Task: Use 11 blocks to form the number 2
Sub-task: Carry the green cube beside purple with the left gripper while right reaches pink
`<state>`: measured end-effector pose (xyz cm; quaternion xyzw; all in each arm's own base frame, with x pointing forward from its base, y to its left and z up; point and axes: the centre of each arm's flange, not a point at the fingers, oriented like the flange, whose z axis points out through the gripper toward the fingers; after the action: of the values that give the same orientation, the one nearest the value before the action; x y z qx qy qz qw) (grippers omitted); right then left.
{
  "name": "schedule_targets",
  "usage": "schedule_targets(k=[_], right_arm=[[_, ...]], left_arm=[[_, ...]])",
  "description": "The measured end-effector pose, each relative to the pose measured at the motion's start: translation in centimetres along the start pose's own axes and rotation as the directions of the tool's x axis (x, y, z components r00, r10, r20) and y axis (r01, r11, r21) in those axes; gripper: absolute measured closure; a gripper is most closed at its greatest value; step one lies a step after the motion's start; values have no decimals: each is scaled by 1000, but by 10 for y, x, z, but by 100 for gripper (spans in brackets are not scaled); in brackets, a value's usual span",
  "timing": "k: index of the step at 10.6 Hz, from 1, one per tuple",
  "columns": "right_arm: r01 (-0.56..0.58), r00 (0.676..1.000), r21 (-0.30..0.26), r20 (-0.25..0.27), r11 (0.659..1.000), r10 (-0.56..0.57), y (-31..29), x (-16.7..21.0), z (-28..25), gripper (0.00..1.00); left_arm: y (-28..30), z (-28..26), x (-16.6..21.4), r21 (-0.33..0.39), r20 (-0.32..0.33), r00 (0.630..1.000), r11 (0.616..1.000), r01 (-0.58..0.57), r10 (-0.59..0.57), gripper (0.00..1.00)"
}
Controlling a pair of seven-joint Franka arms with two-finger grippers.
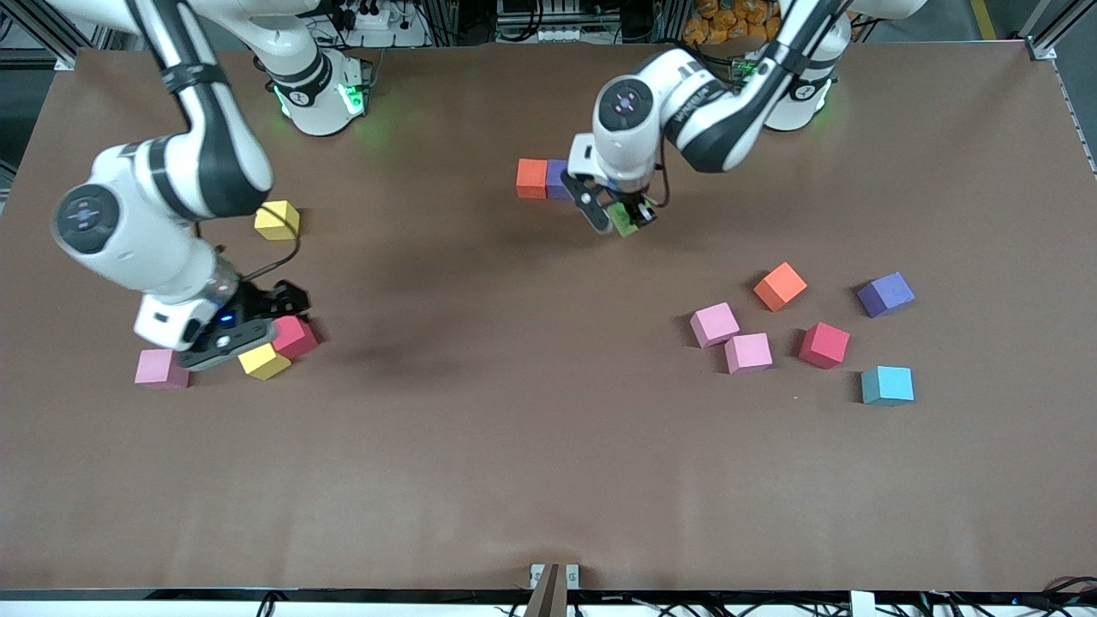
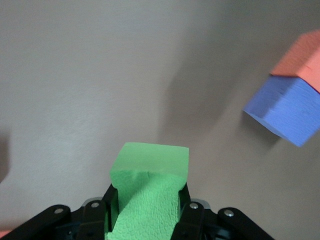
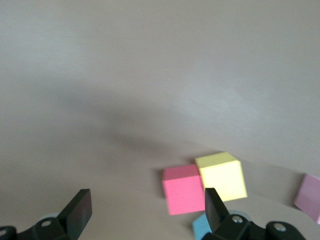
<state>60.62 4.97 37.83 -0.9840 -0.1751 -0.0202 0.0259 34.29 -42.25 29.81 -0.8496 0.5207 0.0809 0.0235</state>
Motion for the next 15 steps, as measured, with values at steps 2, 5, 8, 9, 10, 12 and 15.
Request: schedule_targets(k=[2, 5, 8, 9, 10, 12, 15], right_arm=[[11, 1000, 9, 17, 1000, -12, 39, -7, 28, 0], [7, 998, 17, 59, 1000, -8, 63, -18, 46, 0], [-80, 994, 3, 77, 997, 80, 126, -51, 48, 0], [-105, 991, -15, 81, 994, 106, 147, -62, 48, 0], [-131, 988, -36, 77, 991, 134, 168, -72, 50, 0], [-172, 982, -69, 65, 983, 176, 202, -88, 61, 0], [-172, 982, -86, 67, 981, 177, 240, -94, 87, 0]], left_arm=[[22, 12, -1, 23, -10, 996, 996, -86, 87, 52], [38, 32, -9, 59, -5, 969, 968, -246, 247, 52], [51, 36, -10, 67, -22, 944, 943, -326, 328, 52], [58, 43, -12, 73, -50, 939, 938, -338, 342, 52], [62, 51, -16, 75, -71, 934, 936, -344, 349, 52], [66, 63, -23, 71, -75, 931, 933, -352, 357, 52], [89, 62, -20, 75, -92, 913, 917, -392, 398, 52]])
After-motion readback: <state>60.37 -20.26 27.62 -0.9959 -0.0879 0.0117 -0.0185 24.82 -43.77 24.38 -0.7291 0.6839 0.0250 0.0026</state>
